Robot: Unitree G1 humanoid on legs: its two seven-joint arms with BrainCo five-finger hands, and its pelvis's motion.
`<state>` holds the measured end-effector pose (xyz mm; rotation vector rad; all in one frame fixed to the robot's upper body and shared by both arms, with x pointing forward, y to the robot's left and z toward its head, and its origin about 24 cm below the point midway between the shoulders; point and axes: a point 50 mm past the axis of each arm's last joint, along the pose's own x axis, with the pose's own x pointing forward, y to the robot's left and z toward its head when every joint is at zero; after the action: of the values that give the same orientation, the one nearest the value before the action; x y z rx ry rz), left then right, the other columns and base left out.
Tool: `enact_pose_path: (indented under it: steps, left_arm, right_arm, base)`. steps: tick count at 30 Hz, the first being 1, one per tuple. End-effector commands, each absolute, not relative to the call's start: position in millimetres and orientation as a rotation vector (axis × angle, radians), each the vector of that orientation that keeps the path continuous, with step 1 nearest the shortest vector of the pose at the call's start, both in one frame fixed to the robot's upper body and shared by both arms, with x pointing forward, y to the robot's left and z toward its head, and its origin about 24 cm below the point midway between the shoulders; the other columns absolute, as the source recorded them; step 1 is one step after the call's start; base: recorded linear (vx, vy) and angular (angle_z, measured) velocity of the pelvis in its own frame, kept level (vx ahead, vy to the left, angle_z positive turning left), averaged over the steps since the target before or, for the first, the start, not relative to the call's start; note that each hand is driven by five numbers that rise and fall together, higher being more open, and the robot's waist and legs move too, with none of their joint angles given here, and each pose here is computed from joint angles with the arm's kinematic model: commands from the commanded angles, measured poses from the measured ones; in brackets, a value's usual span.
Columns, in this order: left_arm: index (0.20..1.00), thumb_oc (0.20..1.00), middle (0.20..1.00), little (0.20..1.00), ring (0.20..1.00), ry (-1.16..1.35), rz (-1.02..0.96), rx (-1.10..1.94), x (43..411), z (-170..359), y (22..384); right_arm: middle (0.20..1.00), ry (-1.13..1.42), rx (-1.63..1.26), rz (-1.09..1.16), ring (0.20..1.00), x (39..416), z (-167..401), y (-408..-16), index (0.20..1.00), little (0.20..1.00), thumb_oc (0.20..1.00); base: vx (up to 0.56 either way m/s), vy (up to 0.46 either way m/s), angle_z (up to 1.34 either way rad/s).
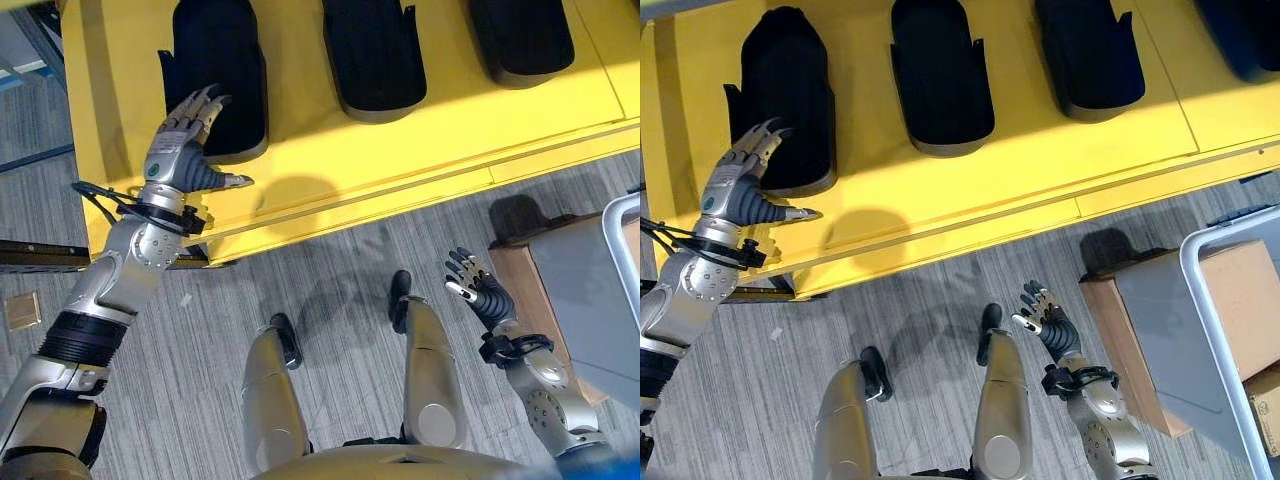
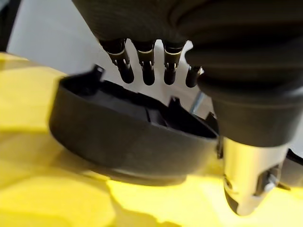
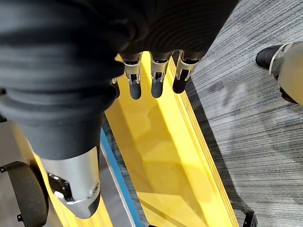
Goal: Move parts from the plastic box to the shelf.
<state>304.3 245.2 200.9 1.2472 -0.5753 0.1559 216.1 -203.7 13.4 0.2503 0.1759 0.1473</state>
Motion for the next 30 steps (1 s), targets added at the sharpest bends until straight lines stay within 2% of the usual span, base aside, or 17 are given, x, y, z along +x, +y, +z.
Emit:
enact_pose_path:
  steps: [1,30]
  left_arm:
    - [1.0,1.0,1.0,1.0,1.0,-0.618,0.177,1.354,305.4,220.1,251.1]
    - [1.0,1.0,1.0,1.0,1.0,-0.467,0.296,1.121,340.6,215.9,262.9]
  right_arm:
    - [1.0,0.078,0.211,0.159,1.0,211.2,32.5,-210.8,1.0,1.0,1.0]
    - [1.0,0.111,0.205,0.18,1.0,210.2,27.2,-206.7,1.0,1.0,1.0]
  base:
    - [0.0,0.0,0.0]
    - [0.0,0.001,-0.01]
